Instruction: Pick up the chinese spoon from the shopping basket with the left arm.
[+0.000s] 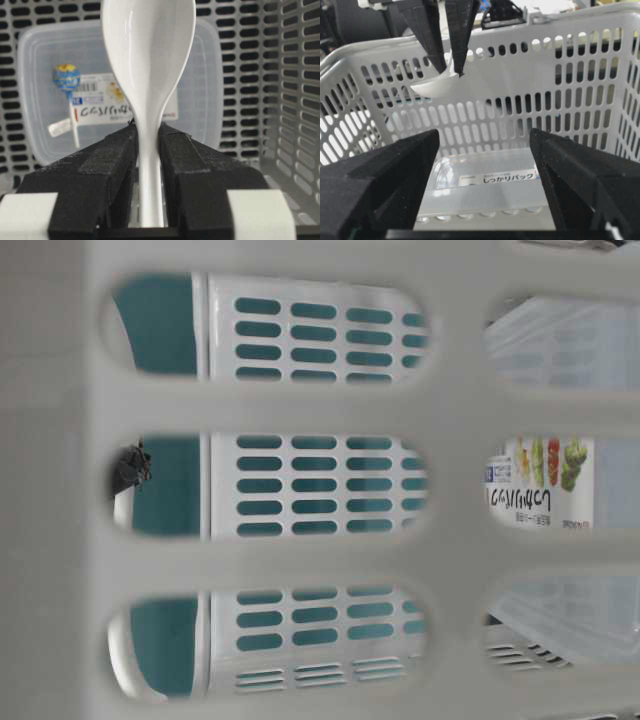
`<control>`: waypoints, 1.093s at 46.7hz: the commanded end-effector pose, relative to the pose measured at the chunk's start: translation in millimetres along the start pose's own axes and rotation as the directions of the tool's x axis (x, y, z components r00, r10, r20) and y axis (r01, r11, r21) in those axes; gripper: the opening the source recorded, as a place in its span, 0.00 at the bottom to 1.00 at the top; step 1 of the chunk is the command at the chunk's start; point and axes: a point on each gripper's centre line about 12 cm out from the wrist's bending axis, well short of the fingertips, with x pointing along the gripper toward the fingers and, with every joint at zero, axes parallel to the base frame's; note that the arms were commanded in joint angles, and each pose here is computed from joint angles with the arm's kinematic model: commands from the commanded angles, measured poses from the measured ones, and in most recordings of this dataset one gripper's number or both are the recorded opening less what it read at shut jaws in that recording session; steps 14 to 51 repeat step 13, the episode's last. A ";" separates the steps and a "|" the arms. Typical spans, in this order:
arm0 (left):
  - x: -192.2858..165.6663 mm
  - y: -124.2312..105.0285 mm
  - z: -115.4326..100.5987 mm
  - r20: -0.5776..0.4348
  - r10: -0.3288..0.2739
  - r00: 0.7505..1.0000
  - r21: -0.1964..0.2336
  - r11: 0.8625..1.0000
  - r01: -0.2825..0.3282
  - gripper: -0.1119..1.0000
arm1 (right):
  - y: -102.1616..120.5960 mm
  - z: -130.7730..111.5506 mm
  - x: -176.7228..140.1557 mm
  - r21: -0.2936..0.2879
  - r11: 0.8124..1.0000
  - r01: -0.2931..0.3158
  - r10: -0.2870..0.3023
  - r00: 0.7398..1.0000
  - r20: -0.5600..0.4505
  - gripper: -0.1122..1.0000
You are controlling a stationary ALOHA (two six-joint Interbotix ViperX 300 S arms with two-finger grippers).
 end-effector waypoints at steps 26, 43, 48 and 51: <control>-17.4 -0.5 5.2 0.051 0.000 0.999 0.005 1.000 0.000 0.22 | 3.6 5.0 -1.3 0.005 1.000 -0.018 0.018 1.000 0.016 0.74; -17.4 -0.5 5.2 0.051 0.000 0.999 0.005 1.000 0.000 0.22 | 3.6 5.0 -1.3 0.005 1.000 -0.018 0.018 1.000 0.016 0.74; -17.4 -0.5 5.2 0.051 0.000 0.999 0.005 1.000 0.000 0.22 | 3.6 5.0 -1.3 0.005 1.000 -0.018 0.018 1.000 0.016 0.74; -17.4 -0.5 5.2 0.051 0.000 0.999 0.005 1.000 0.000 0.22 | 3.6 5.0 -1.3 0.005 1.000 -0.018 0.018 1.000 0.016 0.74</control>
